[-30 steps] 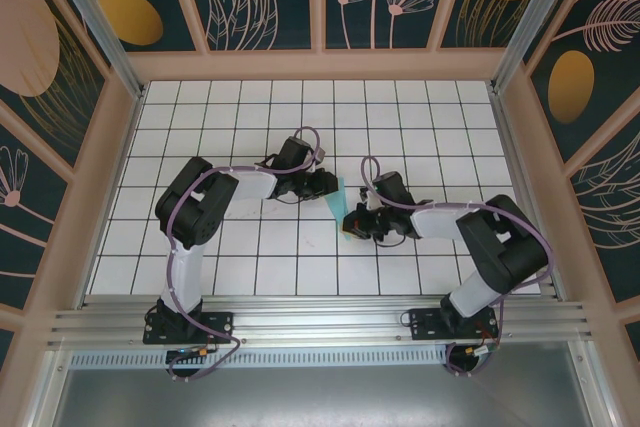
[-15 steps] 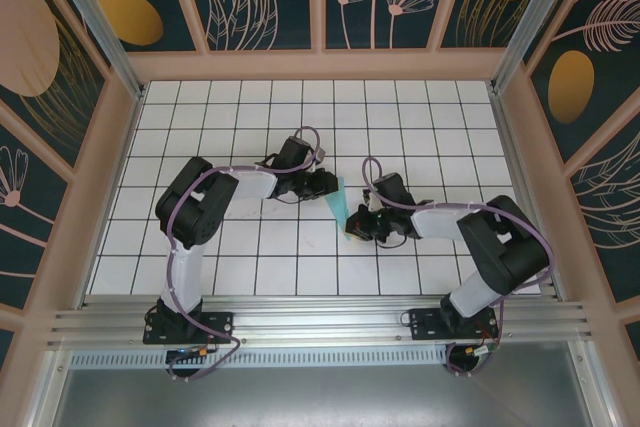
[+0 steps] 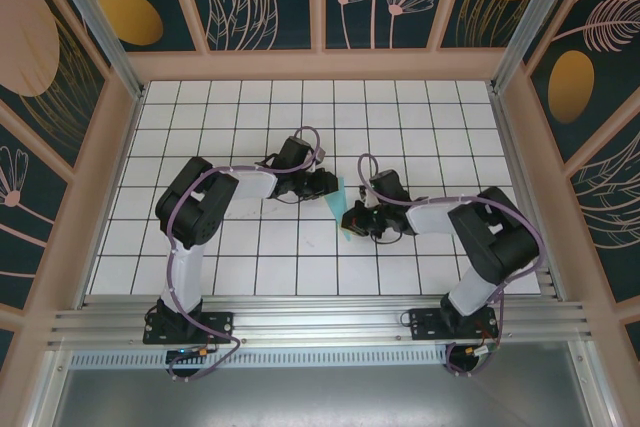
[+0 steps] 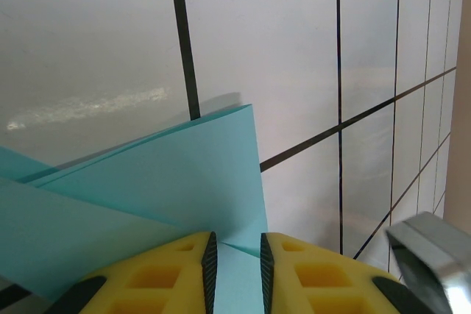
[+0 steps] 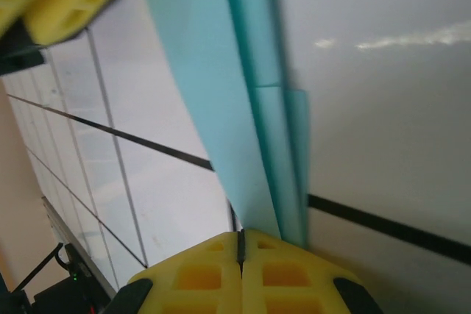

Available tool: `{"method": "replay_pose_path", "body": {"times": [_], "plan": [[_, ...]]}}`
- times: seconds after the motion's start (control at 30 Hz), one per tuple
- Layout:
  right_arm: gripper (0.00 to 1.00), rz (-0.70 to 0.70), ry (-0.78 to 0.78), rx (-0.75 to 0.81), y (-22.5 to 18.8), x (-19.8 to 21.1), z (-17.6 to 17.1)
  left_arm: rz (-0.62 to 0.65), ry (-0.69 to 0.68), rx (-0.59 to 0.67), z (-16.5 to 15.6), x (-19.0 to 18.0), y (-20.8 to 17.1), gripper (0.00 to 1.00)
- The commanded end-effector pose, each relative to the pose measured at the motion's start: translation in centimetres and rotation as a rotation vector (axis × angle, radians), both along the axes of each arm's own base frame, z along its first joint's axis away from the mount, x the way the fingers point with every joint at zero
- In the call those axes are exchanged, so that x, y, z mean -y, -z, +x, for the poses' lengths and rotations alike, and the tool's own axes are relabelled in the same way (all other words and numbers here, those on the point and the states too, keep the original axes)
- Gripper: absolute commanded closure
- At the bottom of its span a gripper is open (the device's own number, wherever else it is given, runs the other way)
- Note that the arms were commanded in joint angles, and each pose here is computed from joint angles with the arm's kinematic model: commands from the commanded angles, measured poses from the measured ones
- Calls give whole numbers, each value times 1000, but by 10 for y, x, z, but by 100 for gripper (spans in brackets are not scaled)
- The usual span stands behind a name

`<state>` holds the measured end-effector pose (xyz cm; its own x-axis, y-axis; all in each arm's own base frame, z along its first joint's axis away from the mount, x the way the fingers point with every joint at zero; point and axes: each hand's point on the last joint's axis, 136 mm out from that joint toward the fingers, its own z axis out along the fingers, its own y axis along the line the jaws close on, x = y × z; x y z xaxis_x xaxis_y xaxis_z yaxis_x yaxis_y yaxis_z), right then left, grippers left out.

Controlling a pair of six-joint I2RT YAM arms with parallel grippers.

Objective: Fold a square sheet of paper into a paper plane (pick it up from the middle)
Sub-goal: Fold the wing for the fifth time at the center of the table.

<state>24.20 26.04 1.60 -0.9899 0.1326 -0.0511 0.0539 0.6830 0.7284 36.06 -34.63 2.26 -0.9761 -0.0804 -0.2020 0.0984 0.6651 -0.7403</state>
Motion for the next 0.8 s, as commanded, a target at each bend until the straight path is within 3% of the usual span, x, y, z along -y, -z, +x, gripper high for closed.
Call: {"method": "replay_pose_path", "body": {"times": [0.0,0.13,0.27,0.4,0.5,0.7,0.77], "plan": [[96,-36,-3,-60,25,9,-16,119,-27,-36,-3,-20,38,73],[98,-65,0,-104,42,18,-29,99,-10,3,5,-13,21,68],[100,-69,-1,-110,43,19,-32,72,-7,93,23,-5,-16,57],[100,-71,0,-91,37,17,-25,-56,-18,127,22,5,-56,52],[100,-75,9,-82,35,17,-21,-92,-30,130,11,-1,-68,53],[100,-63,18,-87,35,14,-19,-151,-13,65,-16,-2,-63,69],[100,-67,17,-89,36,15,-19,-156,1,59,-21,0,-59,70]]}}
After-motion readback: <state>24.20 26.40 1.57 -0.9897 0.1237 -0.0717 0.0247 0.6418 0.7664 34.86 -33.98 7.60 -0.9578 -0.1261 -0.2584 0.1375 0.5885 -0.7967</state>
